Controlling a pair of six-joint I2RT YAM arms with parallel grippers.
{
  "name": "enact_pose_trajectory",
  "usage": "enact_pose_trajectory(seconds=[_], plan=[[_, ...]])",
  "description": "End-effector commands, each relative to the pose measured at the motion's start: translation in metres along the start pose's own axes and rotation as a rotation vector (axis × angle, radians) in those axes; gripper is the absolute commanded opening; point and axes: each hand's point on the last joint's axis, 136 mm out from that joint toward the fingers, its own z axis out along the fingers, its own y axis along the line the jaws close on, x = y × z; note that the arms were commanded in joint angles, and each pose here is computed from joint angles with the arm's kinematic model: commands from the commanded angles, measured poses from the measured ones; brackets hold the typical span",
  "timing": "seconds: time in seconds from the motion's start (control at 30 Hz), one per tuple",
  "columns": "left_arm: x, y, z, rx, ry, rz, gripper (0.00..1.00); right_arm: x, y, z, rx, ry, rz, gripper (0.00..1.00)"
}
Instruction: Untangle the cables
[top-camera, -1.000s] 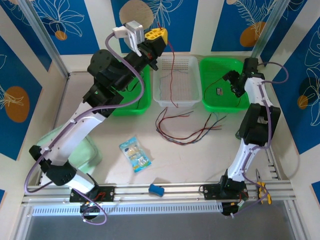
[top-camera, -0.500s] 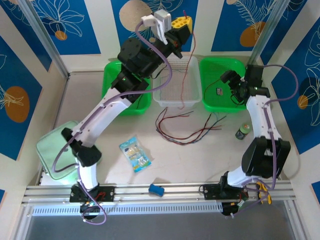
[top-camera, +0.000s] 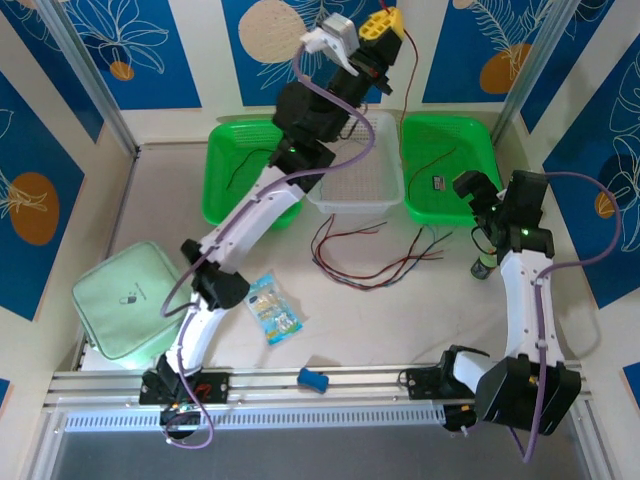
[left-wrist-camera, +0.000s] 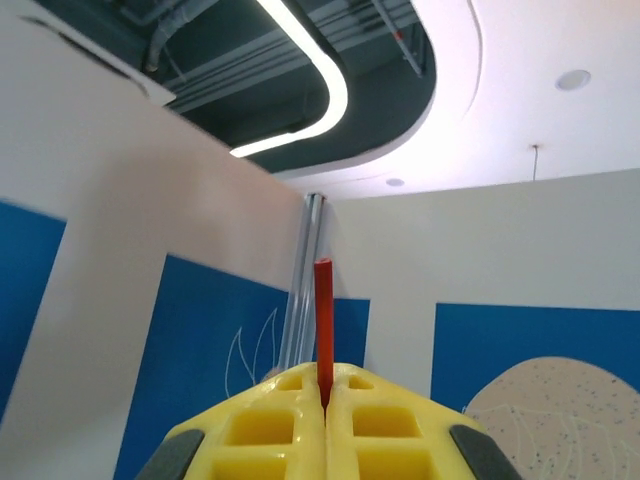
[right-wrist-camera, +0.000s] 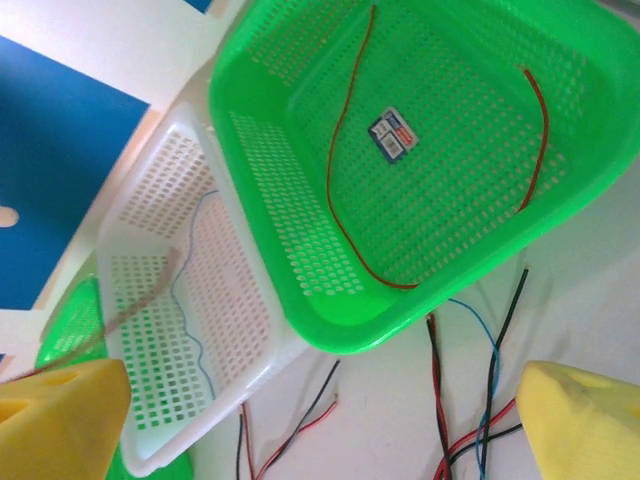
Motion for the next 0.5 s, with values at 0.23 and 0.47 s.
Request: enact_pose_trajectory(seconds=[0.23,0.47], plan=[[0.137,0.034,-0.012,-0.1,0.133,-0.107,0.0,0.011,0.011,-0.016,-0.076,0.074,-0.084,0.99],[0.115,0.026,-0.008,-0.077,0.123,-0.084,0.0,0.038,0.058,-0.001,-0.33,0.156,-0.341,0.99]])
